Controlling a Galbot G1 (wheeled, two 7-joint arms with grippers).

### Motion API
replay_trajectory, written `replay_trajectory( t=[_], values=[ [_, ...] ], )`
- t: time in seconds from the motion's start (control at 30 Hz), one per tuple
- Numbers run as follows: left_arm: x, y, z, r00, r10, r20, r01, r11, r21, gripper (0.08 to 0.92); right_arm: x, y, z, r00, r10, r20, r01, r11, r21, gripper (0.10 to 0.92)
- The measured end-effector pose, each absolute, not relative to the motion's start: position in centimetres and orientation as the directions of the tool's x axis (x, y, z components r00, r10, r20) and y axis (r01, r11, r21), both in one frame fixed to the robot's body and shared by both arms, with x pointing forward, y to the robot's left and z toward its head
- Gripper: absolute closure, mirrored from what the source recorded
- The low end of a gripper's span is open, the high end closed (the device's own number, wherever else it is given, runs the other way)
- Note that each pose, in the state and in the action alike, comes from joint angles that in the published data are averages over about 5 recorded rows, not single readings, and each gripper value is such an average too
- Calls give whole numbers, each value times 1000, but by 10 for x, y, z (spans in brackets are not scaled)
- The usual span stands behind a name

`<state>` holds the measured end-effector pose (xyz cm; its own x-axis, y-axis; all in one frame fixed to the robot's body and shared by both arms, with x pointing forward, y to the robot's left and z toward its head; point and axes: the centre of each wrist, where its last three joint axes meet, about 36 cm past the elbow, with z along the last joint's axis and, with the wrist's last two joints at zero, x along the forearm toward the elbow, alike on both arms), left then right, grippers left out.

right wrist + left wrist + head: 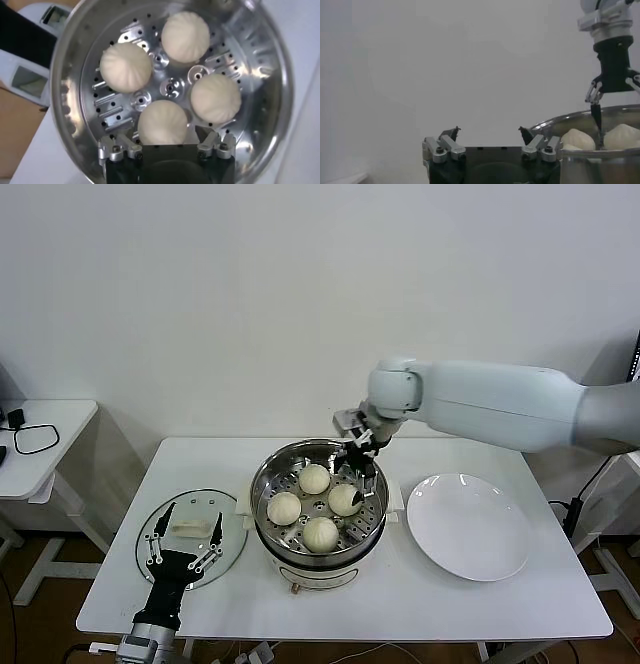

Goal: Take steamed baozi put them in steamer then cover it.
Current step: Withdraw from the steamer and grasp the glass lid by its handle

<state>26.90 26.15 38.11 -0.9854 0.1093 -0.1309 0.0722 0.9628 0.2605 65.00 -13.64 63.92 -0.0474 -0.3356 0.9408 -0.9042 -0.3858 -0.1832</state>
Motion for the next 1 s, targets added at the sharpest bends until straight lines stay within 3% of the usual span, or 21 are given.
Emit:
replay_trajectory(
  t=[0.2,0.33,0.43,0.53,0.7,1.0],
  values=[
    [273,264,383,-985,104,-137,58,949,309,177,636,-194,649,-238,-594,769,-871,-220,-439,200],
    [278,266,383,-986,96,-137,40,931,363,177,625,-237,637,-442,-723,531,-789,31,-614,200],
    [281,268,382,-986,86,-142,20,912,410,177,615,-262,618,-581,-752,311,-692,256,-675,200],
    [285,271,382,-985,76,-152,-2,888,459,177,604,-281,593,-688,-719,100,-588,471,-658,200],
    [287,277,380,-984,76,-164,-25,841,540,177,584,-305,545,-803,-579,-143,-431,729,-531,200],
    [288,294,368,-982,95,-163,-49,704,708,177,540,-334,461,-904,-287,-316,-198,938,-284,200]
  ],
)
